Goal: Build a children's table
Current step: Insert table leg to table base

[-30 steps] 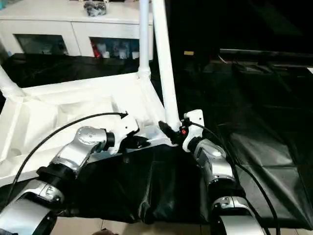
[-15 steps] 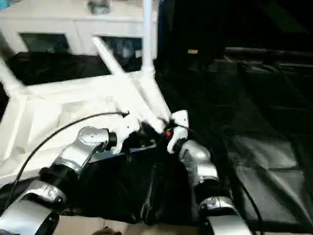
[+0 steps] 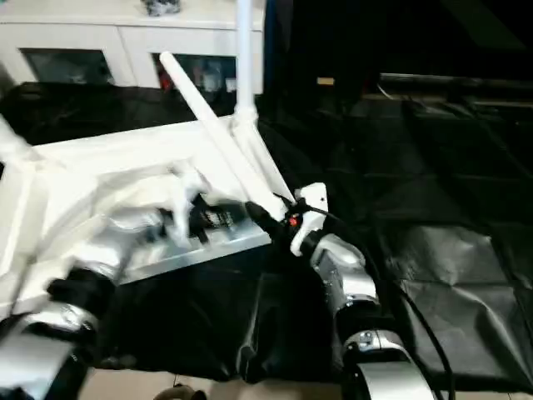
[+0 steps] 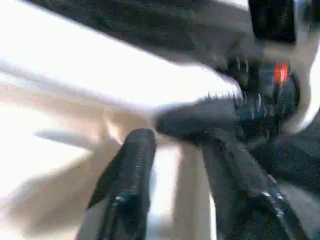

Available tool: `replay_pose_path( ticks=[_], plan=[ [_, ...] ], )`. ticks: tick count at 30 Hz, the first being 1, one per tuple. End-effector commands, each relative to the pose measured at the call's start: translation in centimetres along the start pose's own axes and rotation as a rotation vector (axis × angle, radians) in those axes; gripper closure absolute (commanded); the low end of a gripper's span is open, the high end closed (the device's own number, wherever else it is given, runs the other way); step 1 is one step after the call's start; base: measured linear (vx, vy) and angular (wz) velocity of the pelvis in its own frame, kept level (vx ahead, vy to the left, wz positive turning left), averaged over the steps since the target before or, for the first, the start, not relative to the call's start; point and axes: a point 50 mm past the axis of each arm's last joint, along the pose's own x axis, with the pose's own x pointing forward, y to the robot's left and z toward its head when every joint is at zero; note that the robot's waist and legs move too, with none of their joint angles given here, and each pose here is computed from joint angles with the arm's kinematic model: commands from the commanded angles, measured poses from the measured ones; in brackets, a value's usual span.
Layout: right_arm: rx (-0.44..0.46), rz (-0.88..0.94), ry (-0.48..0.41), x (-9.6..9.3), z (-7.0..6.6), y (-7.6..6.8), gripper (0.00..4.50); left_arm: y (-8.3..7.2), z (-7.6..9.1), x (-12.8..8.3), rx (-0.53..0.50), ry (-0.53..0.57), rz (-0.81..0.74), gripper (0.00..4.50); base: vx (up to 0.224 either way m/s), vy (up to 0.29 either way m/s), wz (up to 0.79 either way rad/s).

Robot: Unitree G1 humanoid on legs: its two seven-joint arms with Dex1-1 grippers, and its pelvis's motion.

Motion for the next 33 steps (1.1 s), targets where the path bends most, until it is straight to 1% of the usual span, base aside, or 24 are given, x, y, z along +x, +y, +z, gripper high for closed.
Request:
replay_pose_path(
  ticks=[1, 2, 3, 4, 5, 7, 9, 10, 11, 12, 13, 14, 15, 16, 19, 22, 24, 25, 27, 31, 33],
  plan=[
    [0.018, 0.011, 0.018, -0.4, -0.5, -0.1, 1.73, 0.1, 0.8, -0.5, -0.028, -0.039, -0.016, 2.29, 0.0, 0.0, 0.0],
    [0.018, 0.011, 0.018, -0.4, -0.5, -0.1, 1.73, 0.1, 0.8, -0.5, -0.028, -0.039, -0.016, 2.23, 0.0, 0.0, 0.0],
    [0.018, 0.017, 0.007, -0.4, -0.3, 0.0, 1.73, 0.3, 0.9, -0.9, -0.062, -0.054, -0.017, 2.23, 0.0, 0.0, 0.0],
    [0.019, 0.022, 0.001, -0.5, -0.2, 0.0, 1.73, 0.4, 1.0, -1.0, -0.074, -0.058, -0.011, 2.11, 0.0, 0.0, 0.0],
    [0.018, 0.028, -0.006, -0.5, 0.0, 0.0, 1.73, 0.7, 1.0, -1.1, -0.097, -0.064, 0.021, 2.11, 0.0, 0.0, 0.0],
    [0.015, 0.046, -0.031, -0.7, 0.5, 0.0, 1.73, 1.9, 1.2, -1.2, -0.178, -0.078, 0.143, 1.84, 0.0, 0.0, 0.0],
    [0.013, 0.056, -0.048, -0.8, 0.9, 0.1, 1.73, 3.0, 1.2, -1.2, -0.281, -0.097, 0.264, 1.83, 0.0, 0.0, 0.0],
    [0.01, 0.061, -0.061, -0.9, 1.2, 0.1, 1.73, 3.3, 1.5, -1.0, -0.355, -0.138, 0.298, 1.64, 0.0, 0.0, 0.0],
    [0.01, 0.062, -0.064, -0.9, 1.3, 0.1, 1.73, 3.4, 1.5, -1.0, -0.369, -0.149, 0.3, 1.52, 0.0, 0.0, 0.0],
    [0.008, 0.065, -0.072, -0.9, 1.4, 0.1, 1.73, 3.4, 1.7, -0.9, -0.411, -0.179, 0.3, 1.52, 0.0, 0.0, 0.0],
    [0.008, 0.065, -0.072, -0.9, 1.4, 0.1, 1.73, 3.4, 1.7, -0.9, -0.411, -0.179, 0.3, 1.42, 0.0, 0.0, 0.0],
    [0.007, 0.068, -0.08, -1.0, 1.7, 0.1, 1.73, 3.4, 2.0, -0.7, -0.454, -0.212, 0.301, 1.42, 0.0, 0.0, 0.0],
    [0.003, 0.075, -0.093, -1.0, 2.0, 0.1, 1.73, 3.3, 2.4, -0.2, -0.539, -0.267, 0.28, 1.33, 0.0, 0.0, 0.0],
    [0.003, 0.077, -0.096, -1.0, 2.1, 0.2, 1.73, 3.2, 2.5, 0.0, -0.566, -0.287, 0.273, 1.12, 0.0, 0.0, 0.0],
    [0.0, 0.083, -0.101, -1.1, 2.3, 0.3, 1.73, 2.7, 3.4, 1.0, -0.669, -0.383, 0.199, 1.0, 0.0, 0.0, 0.0],
    [-0.002, 0.085, -0.101, -1.0, 2.3, 0.4, 1.73, 2.4, 3.6, 1.4, -0.706, -0.409, 0.164, 0.65, 0.0, 0.0, 0.0],
    [-0.003, 0.088, -0.102, -1.0, 2.4, 0.5, 1.73, 2.2, 3.5, 1.6, -0.706, -0.4, 0.163, 0.62, 0.0, 0.0, 0.0],
    [-0.005, 0.106, -0.101, -0.9, 2.4, 0.8, 1.73, 2.1, 3.2, 2.1, -0.695, -0.377, 0.179, 0.5, 0.0, 0.0, 0.0],
    [-0.008, 0.118, -0.096, -0.9, 2.4, 1.0, 1.73, 2.2, 3.3, 2.2, -0.689, -0.392, 0.2, 0.21, 0.0, 0.0, 0.0],
    [-0.011, 0.122, -0.092, -0.9, 2.4, 1.1, 1.73, 2.3, 3.9, 2.1, -0.688, -0.437, 0.189, 0.16, 0.0, 0.0, 0.0],
    [-0.014, 0.126, -0.09, -0.9, 2.4, 1.1, 1.73, 2.2, 4.3, 2.0, -0.675, -0.45, 0.169, 0.53, 0.0, 0.0, 0.0]
  ],
)
